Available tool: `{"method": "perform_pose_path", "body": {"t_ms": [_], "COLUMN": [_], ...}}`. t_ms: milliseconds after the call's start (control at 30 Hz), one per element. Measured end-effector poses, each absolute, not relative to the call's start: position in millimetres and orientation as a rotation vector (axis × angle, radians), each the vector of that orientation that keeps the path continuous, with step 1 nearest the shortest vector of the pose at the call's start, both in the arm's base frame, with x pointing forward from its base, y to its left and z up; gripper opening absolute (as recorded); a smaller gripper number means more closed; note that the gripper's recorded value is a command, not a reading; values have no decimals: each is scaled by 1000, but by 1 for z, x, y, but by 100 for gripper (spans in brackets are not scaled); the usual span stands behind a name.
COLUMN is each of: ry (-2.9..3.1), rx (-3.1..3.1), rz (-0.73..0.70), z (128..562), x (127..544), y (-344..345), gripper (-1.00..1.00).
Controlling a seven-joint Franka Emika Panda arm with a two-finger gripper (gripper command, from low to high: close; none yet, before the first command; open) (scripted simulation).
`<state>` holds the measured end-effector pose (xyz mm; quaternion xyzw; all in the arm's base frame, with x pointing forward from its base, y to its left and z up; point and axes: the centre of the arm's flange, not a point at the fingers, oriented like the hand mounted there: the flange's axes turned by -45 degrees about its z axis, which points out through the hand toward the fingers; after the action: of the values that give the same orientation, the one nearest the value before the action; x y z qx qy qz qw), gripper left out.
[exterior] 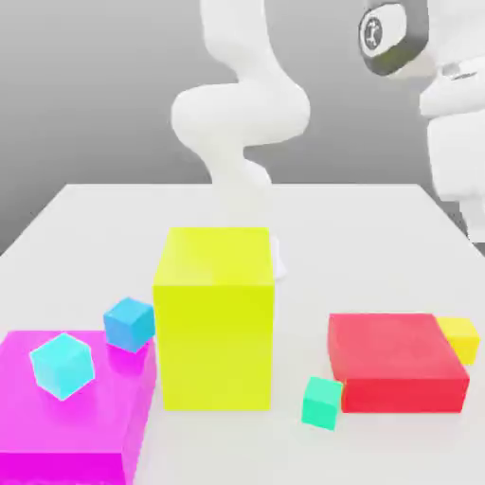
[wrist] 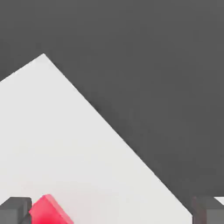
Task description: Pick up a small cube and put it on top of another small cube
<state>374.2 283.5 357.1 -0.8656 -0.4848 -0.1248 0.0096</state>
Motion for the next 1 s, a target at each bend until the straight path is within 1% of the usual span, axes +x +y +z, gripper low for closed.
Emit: {"method": "perform_pose_path", "body": {"t_ms": [67,100,233,300,433,467,700,867,900,1000], "ry": [-1683,-1785,-2077,-2123,-2136,-2137,-2138,-2138,-2122,-1924], "rx": [-2617,-2555,-2353,-2315,-2303,-2302,-2303,-2303,-2321,-2508], "rz": [-294,-245,-53,-13,-1,-1,0,1,0,-7], "z": [316,296,219,192,145,137,137,186,196,218], "x": [347,327,264,254,250,250,249,250,256,322], "y": [308,324,347,348,349,348,348,348,344,294], "gripper": [0,0,0,0,0,-100,-100,-100,-100,-100]}}
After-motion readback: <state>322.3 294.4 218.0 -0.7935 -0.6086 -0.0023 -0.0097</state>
